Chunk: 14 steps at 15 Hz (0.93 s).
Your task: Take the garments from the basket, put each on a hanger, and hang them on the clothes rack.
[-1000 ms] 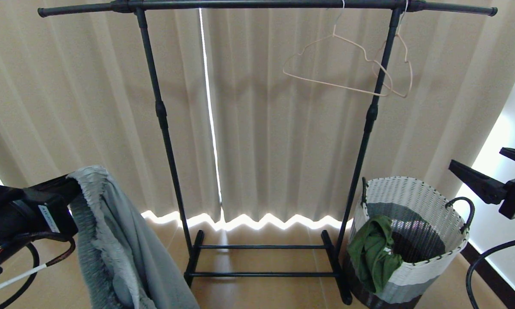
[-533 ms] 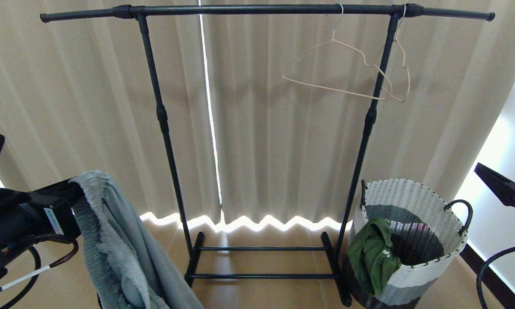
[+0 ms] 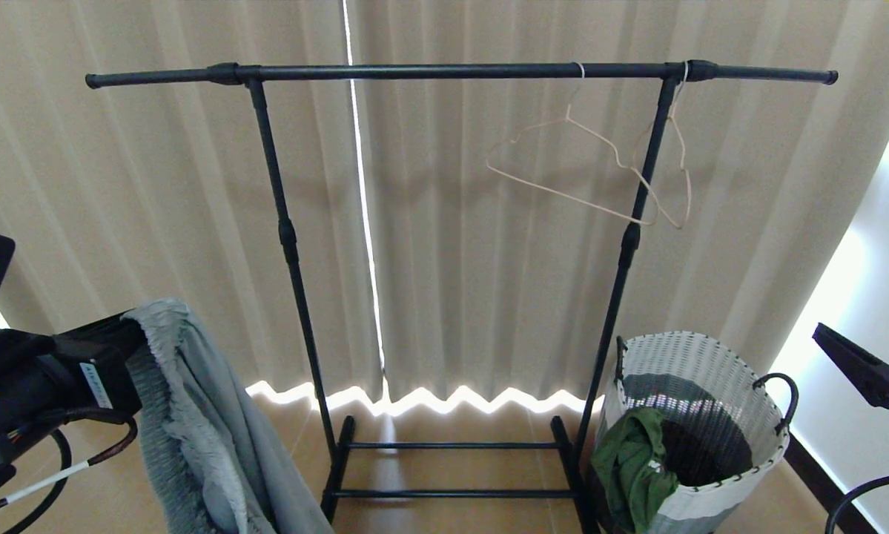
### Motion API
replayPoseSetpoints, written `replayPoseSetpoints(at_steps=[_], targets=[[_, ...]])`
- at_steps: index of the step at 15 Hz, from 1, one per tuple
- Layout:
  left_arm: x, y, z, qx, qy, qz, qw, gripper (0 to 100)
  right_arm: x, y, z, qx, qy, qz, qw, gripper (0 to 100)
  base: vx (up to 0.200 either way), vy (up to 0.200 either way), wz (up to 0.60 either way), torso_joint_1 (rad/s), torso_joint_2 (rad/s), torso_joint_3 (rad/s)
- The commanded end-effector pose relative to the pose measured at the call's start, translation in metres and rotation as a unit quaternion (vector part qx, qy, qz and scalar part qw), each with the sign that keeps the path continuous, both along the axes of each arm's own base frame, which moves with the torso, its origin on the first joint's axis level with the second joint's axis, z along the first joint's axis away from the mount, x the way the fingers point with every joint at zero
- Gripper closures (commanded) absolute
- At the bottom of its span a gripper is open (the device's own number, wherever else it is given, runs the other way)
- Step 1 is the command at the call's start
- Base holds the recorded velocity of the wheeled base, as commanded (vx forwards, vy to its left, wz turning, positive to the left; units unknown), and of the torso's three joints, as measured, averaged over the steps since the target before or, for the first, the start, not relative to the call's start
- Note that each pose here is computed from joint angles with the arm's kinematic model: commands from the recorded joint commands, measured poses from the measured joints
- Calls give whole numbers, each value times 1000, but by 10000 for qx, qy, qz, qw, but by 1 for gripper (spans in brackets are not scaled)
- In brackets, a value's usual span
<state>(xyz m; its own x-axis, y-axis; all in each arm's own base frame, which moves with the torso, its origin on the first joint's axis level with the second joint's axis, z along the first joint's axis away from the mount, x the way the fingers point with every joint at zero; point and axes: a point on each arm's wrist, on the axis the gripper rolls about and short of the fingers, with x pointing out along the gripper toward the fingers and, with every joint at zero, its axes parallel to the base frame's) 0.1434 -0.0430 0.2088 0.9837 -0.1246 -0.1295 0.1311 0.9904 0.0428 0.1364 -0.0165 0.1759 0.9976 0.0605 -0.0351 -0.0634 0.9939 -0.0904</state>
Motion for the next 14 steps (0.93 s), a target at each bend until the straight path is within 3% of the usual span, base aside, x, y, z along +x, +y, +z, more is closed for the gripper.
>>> replayPoseSetpoints(at_steps=[1,5,14], targets=[[1,0,-1,6,27,10,10000,100,-4,1,2,-167,-104,16,9998,0,0,0,0,163,-481,-320],[0,0,0,5,5,-6,10000,100,-1,0,3,-273,-103,19,9996,0,0,0,0,93,-261,-162],[0,1,0,13,-19,38,10000,100,-3,0,0,-259,-56,-10,9996,0,0,0,0,3,-6,-6]])
